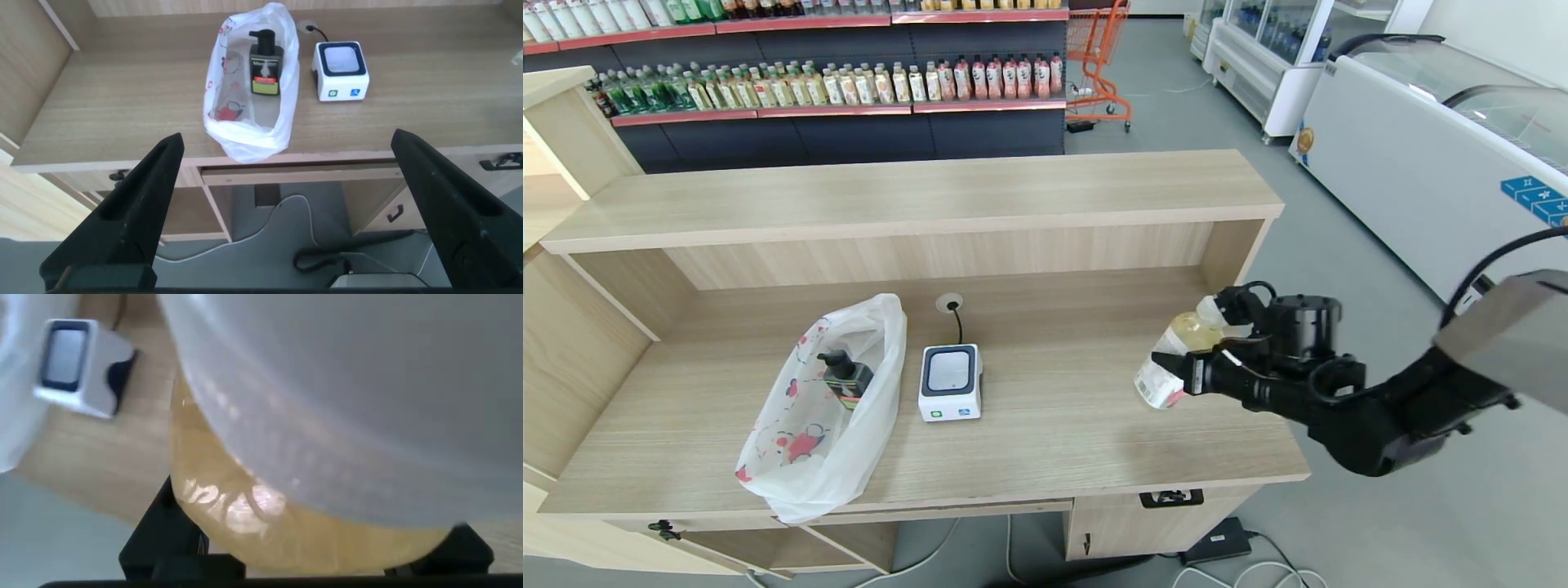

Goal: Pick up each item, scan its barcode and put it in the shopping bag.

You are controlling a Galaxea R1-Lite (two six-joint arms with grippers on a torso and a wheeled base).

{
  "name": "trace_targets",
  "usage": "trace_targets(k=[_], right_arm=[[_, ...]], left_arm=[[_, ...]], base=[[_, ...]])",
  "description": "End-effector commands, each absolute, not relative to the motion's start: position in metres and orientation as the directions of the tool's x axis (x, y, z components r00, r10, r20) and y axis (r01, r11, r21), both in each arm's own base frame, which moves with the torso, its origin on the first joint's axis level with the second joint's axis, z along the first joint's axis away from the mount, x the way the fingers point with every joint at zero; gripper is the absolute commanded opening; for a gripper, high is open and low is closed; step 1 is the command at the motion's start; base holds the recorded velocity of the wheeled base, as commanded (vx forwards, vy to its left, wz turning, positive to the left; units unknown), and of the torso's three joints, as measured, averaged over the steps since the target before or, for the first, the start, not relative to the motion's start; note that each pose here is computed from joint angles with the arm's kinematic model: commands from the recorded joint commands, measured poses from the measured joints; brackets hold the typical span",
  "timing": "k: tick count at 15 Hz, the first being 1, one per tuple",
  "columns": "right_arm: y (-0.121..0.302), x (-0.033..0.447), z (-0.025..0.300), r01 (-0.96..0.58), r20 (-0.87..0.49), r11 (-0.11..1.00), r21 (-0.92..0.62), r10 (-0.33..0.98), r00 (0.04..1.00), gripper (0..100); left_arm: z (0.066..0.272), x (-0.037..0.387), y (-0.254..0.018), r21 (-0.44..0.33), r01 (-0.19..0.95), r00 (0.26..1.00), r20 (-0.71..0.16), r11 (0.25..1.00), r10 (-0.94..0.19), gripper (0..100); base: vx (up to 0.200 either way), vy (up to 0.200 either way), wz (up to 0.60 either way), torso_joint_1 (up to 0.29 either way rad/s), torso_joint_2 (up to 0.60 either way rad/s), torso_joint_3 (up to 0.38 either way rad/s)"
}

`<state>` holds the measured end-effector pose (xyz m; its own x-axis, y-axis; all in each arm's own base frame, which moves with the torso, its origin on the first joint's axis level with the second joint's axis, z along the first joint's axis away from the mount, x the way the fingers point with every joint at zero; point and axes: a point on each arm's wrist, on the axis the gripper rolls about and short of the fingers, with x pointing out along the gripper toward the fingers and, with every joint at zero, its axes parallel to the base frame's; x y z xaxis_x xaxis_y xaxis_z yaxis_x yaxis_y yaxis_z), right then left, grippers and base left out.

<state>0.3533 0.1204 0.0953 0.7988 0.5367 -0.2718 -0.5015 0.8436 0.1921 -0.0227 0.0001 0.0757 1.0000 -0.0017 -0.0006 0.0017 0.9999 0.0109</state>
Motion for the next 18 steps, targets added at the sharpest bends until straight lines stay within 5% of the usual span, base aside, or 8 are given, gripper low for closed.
trace_targets(k=[1,8,18], right_arm=[[0.093,0.290,0.146,-0.656,-0.218,0.705,0.269,0.708,0.672,0],[0.090,0.258,0.177,-0.918,-0.089,0.272,0.288,0.962,0.258,0],[0.115,0.234,0.162,-0.948,-0.152,0.121,0.294,0.985,0.079,0]], left_arm=[[0.076,-0.023,0.000,0.011,0.002,1.000,0.000,1.000,-0.002,100],[0.076,-0.023,0.000,0.011,0.002,1.000,0.000,1.000,-0.002,100],[0.076,-0.023,0.000,0.011,0.000,1.000,0.000,1.000,0.000,100]], base=[[0.000,0.000,0.00,0.000,0.00,0.000],[0.000,0.000,0.00,0.000,0.00,0.000],[0.000,0.000,0.00,0.000,0.00,0.000]])
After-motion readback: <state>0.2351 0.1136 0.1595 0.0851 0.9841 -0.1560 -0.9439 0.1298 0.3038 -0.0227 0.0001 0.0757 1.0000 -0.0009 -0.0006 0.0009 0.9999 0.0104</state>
